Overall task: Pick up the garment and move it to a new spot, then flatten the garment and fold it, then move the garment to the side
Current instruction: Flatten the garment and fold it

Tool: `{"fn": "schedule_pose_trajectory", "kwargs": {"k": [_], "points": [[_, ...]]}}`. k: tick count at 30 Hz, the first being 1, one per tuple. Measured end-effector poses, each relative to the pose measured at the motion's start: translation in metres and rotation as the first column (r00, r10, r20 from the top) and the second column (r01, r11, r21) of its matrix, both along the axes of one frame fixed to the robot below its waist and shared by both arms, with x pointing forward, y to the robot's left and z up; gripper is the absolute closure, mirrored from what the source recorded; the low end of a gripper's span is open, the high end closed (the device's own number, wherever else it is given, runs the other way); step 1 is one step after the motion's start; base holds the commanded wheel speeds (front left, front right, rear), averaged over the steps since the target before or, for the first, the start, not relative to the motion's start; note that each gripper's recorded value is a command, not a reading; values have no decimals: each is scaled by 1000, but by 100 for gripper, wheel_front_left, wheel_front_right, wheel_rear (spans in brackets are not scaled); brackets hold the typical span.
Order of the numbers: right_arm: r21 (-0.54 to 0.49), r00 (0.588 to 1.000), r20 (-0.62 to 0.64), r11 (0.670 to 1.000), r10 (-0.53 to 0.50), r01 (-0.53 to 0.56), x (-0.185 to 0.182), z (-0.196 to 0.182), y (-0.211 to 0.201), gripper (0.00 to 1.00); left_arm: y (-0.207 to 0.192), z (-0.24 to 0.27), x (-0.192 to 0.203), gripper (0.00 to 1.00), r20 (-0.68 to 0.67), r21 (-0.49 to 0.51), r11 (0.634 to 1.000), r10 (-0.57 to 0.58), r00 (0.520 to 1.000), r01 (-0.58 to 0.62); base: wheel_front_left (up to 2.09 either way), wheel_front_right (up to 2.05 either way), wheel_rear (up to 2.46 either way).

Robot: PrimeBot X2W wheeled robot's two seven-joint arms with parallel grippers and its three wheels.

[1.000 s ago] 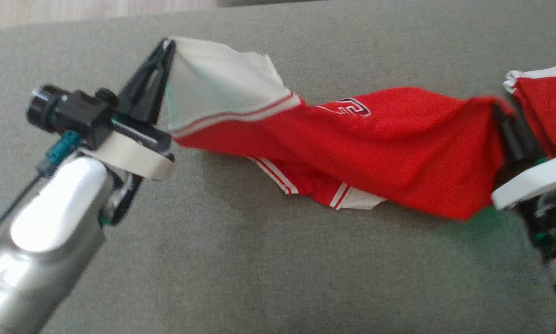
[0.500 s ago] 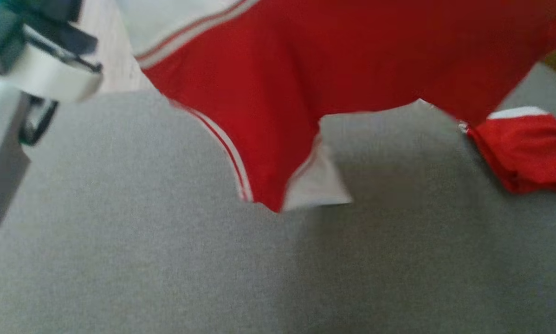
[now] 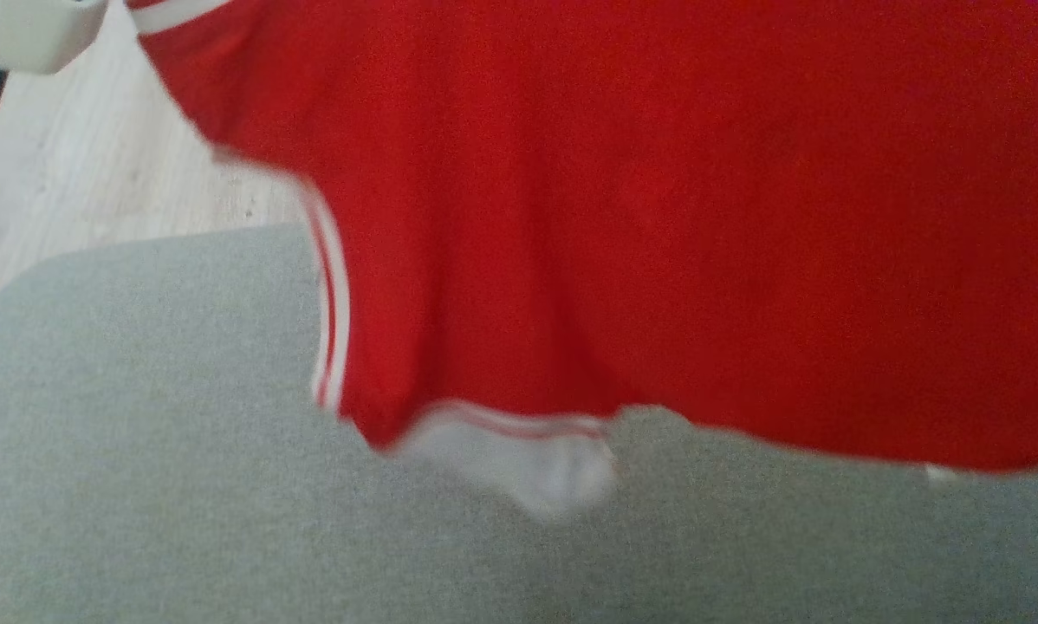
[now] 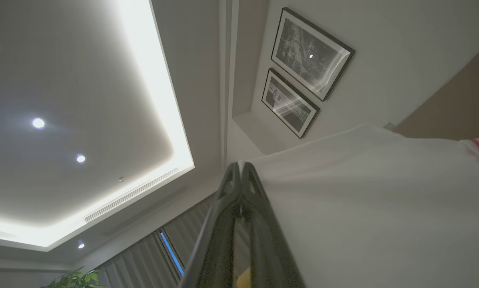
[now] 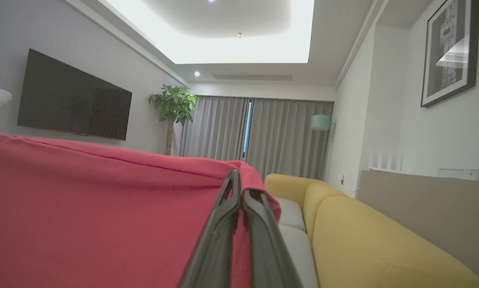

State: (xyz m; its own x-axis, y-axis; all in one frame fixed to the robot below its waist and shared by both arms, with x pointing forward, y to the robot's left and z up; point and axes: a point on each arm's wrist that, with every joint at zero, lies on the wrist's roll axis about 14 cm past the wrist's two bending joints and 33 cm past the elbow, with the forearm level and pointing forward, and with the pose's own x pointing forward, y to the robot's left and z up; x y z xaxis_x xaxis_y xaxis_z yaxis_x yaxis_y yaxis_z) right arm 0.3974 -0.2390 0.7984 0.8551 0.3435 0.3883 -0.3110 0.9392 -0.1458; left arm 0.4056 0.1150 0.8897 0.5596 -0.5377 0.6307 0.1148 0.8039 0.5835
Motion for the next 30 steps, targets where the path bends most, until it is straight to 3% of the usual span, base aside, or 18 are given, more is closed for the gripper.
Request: {"fn": "schedule_pose_trajectory", "kwargs": {"k": [4, 11, 16, 20, 25, 30], "points": [[5, 998, -67, 1000, 19, -19, 21, -18, 12, 100, 5, -24, 31, 100, -104, 8, 999, 40, 994, -40, 0, 0, 0], [-30, 982, -190, 999, 26, -32, 91, -60, 39, 100, 29, -64, 109, 100, -249, 33, 987, 161, 955, -158, 0, 0, 0], [-53, 995, -97, 998, 16, -21, 147, -52, 54, 100, 43, -40, 150, 100, -148, 9, 969, 246, 958, -248, 0, 0, 0], [-58, 1000, -15, 998, -8, 8, 182, -51, 49, 100, 35, -31, 167, 100, -86, 4, 972, 233, 969, -233, 0, 0, 0], [-103, 995, -99, 995, 6, -16, 220, -106, 60, 100, 22, -76, 182, 100, -128, 44, 986, 166, 978, -162, 0, 0, 0], [-110, 968, -249, 993, 18, -47, 248, -184, 68, 100, 30, -184, 200, 100, -336, 57, 990, 138, 932, -127, 0, 0, 0]]}}
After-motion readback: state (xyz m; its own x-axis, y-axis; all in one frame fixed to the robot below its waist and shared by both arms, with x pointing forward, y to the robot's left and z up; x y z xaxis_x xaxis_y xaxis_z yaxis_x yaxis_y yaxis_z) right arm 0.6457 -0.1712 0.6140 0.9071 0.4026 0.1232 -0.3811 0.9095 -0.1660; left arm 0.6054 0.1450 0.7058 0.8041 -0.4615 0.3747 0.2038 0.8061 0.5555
